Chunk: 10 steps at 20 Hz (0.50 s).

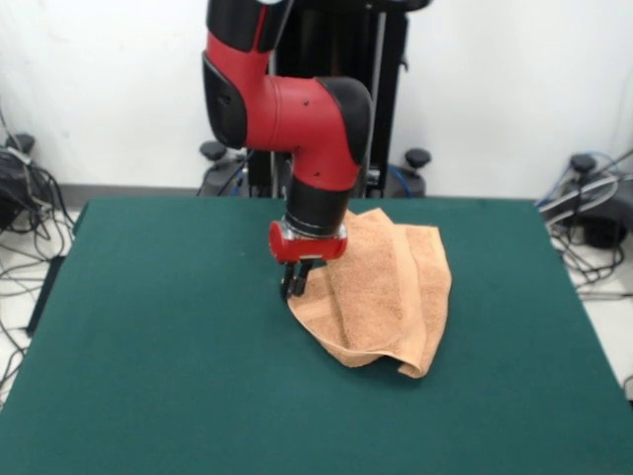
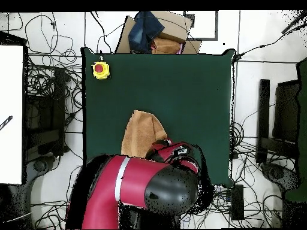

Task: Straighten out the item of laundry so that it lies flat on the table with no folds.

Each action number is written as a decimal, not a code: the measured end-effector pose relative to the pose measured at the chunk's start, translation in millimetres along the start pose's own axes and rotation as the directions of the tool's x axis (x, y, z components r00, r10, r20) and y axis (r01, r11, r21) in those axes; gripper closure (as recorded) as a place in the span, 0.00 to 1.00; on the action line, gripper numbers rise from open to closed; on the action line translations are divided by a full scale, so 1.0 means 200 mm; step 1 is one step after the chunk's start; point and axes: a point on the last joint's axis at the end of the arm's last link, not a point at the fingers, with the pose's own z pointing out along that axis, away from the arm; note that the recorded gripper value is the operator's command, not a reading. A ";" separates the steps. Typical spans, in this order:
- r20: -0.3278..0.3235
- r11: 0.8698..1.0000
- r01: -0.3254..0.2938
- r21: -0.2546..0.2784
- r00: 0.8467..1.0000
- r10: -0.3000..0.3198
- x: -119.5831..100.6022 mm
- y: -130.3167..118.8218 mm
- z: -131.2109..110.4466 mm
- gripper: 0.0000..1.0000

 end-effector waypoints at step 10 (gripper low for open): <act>0.014 1.000 0.009 -0.024 1.000 -0.009 0.01 -0.02 0.00 1.00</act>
